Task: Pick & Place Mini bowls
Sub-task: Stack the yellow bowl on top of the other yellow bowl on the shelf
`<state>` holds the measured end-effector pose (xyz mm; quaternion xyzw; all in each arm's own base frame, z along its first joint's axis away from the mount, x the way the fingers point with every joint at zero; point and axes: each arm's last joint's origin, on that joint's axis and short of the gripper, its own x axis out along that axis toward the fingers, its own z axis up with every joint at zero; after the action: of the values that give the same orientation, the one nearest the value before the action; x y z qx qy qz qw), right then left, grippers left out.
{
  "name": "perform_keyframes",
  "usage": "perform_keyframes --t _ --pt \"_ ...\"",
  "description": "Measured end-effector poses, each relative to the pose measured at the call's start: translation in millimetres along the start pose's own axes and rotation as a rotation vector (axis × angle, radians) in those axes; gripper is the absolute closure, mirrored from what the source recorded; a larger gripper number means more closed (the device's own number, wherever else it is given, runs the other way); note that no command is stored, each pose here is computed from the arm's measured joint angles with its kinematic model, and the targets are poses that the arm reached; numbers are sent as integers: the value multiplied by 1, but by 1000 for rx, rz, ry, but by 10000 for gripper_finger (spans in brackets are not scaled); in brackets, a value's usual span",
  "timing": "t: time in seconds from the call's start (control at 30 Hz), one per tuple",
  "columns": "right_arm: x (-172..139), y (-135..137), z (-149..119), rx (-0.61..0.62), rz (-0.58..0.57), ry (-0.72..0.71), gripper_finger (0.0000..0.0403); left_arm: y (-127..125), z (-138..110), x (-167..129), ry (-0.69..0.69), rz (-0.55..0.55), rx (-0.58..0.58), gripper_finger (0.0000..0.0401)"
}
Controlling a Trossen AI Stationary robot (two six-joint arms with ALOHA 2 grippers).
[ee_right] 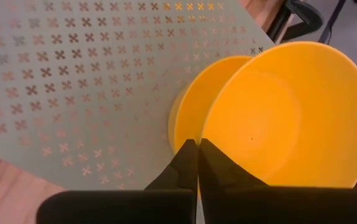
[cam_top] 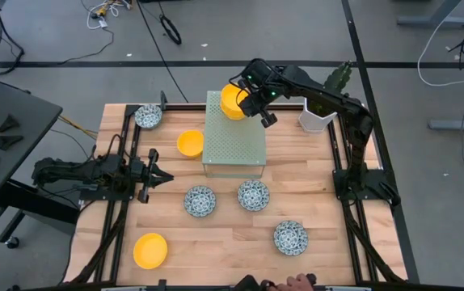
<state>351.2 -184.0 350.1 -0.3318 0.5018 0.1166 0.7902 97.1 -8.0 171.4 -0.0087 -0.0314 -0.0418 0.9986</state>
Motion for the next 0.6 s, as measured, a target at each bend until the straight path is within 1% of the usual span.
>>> perform_keyframes --t 0.6 --pt "0 1 1 -3 0 2 403 0 0 0 0 0 0 367"
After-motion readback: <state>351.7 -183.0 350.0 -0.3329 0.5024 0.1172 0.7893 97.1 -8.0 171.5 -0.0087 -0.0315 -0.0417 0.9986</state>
